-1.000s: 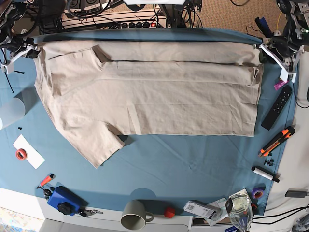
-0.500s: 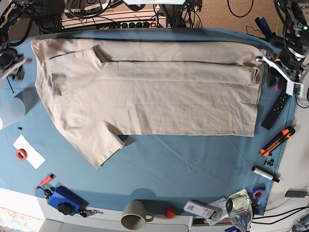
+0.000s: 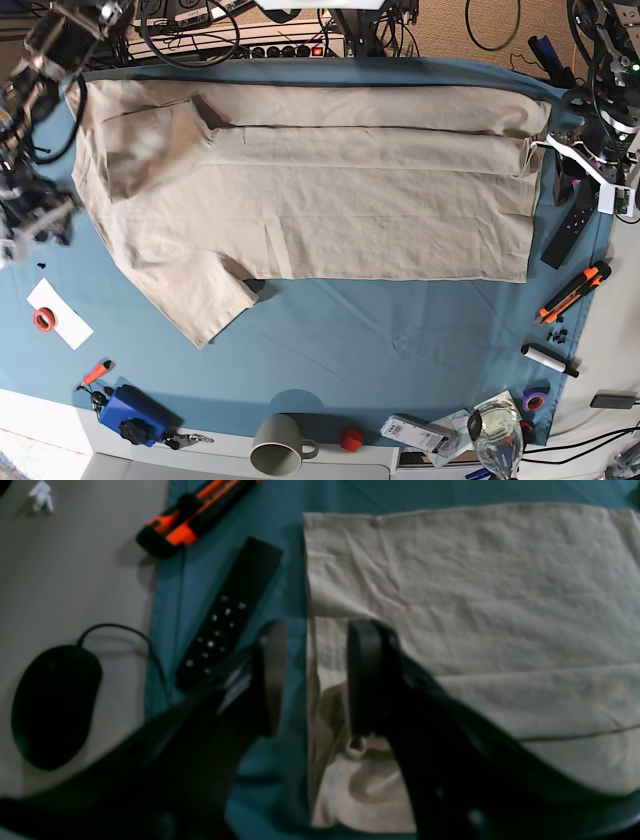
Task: Fold the T-shirt properly
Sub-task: 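Move the right gripper to the sleeve and grasp its edge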
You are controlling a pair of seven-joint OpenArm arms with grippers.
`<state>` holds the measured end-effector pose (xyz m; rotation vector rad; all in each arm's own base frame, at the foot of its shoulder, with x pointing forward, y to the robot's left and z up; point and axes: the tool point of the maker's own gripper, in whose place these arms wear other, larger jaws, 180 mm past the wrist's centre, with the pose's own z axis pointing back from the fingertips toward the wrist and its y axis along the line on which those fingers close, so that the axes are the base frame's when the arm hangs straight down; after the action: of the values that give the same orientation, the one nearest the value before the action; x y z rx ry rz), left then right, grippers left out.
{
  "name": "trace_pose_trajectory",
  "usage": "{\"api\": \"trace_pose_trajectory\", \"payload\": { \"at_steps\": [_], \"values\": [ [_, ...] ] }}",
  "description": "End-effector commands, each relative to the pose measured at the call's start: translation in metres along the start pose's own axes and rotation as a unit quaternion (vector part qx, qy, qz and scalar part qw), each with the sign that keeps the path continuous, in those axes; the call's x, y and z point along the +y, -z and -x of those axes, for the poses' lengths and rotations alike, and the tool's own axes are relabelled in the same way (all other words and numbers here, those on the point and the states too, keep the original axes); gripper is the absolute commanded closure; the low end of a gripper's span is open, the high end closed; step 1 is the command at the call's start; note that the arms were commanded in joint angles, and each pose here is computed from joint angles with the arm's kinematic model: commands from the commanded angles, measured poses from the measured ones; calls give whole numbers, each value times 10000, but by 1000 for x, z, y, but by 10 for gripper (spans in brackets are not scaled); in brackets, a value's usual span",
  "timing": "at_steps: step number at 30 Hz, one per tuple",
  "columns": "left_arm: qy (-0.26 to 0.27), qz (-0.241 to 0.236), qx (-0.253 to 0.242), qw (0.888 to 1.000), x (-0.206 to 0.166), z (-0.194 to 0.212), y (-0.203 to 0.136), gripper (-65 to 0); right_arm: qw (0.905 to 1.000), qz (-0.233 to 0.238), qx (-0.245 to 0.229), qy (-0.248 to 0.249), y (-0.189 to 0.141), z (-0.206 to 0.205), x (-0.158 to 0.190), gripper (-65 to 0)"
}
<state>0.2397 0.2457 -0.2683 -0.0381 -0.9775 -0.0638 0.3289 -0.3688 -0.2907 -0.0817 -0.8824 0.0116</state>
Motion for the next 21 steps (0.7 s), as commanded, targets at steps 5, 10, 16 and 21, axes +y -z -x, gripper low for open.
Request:
{"api": "trace_pose_trajectory", "payload": {
  "at_steps": [5, 10, 16, 21],
  "values": [
    [88, 10, -167, 9998, 0, -10, -3, -216, 9986, -153, -516, 7, 29, -74, 9, -277],
    [88, 10, -165, 9998, 0, -10, -3, -216, 9985, -496, -212, -11, 67, -99, 30, -277],
    [88, 9, -140, 9999, 0, -9, -3, -216, 9975, -696, 12, -134, 102, -96, 48, -277],
    [85, 11, -128, 9999, 0, -9, -3, -216, 9964, -697, 255, -420, 123, -80, 58, -277]
  ]
}}
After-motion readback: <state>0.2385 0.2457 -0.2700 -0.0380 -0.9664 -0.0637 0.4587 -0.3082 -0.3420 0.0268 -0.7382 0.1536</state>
